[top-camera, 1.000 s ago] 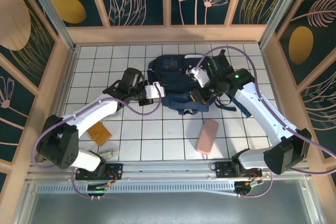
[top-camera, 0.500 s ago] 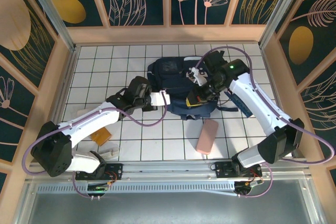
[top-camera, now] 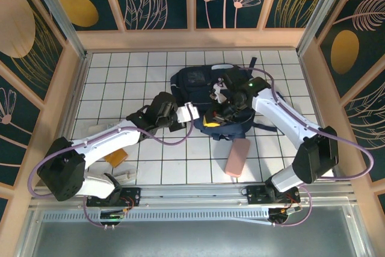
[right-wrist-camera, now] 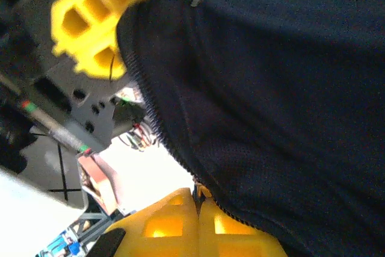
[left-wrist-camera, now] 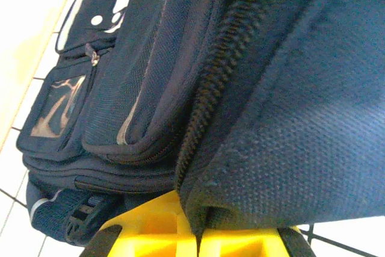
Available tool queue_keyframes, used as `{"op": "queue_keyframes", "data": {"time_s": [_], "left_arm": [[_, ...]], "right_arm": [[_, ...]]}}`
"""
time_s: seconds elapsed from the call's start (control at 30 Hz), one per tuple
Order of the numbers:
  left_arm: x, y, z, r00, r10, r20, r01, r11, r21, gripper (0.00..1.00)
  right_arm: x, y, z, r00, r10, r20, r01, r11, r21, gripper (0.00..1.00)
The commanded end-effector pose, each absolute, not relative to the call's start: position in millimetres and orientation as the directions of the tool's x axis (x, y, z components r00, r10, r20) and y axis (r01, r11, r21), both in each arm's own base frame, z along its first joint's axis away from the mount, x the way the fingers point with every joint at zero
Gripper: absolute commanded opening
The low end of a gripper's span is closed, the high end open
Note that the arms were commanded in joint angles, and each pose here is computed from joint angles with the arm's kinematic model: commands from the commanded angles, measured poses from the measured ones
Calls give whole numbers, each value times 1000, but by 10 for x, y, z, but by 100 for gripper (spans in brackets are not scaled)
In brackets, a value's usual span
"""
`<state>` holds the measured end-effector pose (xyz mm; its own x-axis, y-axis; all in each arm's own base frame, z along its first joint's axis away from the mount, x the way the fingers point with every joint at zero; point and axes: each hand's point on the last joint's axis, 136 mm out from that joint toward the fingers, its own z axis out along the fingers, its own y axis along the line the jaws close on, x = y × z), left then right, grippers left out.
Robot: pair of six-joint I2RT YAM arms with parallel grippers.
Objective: Pack the student bag
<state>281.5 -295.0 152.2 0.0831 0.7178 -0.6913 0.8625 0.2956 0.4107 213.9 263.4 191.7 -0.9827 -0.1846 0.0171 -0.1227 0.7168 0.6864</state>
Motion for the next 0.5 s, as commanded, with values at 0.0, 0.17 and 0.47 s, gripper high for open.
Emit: {"op": "queue_keyframes", "data": {"time_s": [0.0, 0.17, 0.47], "left_arm": [[2476, -3368, 2325, 252, 443, -860, 884, 255, 391, 0], [2391, -3115, 2293, 227, 483, -846, 865, 299, 403, 0], [2531, -3128, 2112, 162, 552, -818, 867, 316, 385, 0]], "right_arm": [[2619, 2389, 1641, -964, -224, -143, -266, 805, 530, 0], [3259, 2214, 1502, -914, -266, -306, -361, 878, 315, 0], [3843, 2693, 1667, -852, -309, -422, -466, 816, 343, 0]]}}
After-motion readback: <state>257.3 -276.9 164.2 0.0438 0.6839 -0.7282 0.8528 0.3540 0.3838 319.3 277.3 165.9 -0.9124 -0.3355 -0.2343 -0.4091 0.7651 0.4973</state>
